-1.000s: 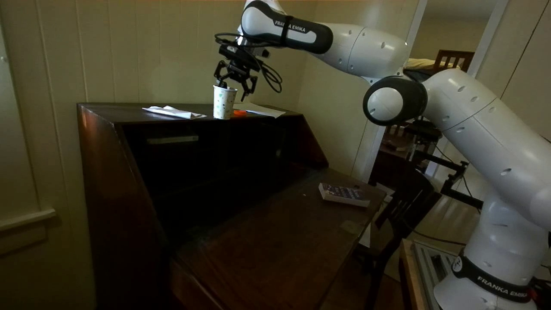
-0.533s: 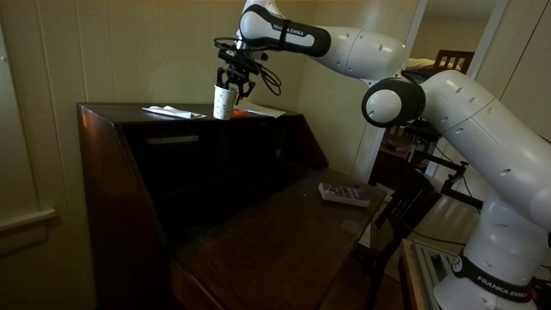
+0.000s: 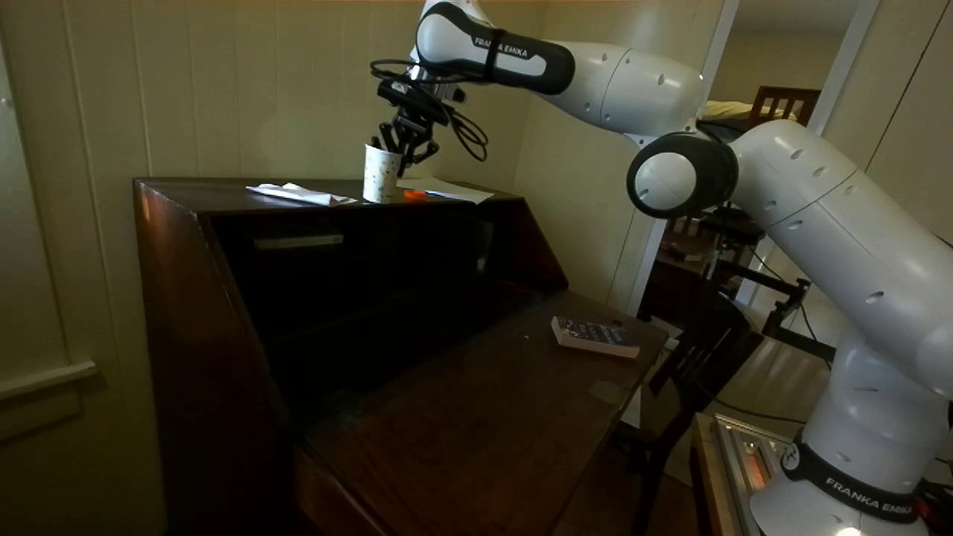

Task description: Put the paper cup in an upright position

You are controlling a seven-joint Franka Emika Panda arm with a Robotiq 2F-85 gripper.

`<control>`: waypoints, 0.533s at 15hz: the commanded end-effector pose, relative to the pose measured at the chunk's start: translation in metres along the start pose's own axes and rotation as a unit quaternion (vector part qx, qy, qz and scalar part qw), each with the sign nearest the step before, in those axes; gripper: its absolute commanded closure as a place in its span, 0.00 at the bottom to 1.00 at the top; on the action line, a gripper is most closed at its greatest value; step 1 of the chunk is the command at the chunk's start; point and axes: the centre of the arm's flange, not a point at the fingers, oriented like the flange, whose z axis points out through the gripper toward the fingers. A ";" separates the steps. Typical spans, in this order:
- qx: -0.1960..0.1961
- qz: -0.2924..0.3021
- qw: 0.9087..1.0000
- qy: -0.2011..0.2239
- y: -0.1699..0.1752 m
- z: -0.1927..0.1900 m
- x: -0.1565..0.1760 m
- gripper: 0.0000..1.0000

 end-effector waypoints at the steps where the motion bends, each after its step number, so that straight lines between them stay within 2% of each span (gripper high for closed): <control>1: -0.011 0.066 0.998 -0.016 -0.032 -0.018 0.023 1.00; 4: -0.025 0.127 0.991 -0.026 -0.038 -0.022 0.034 1.00; 7: -0.028 0.155 0.987 -0.023 -0.046 -0.020 0.036 1.00; 8: -0.025 0.160 0.987 -0.020 -0.049 -0.019 0.035 0.74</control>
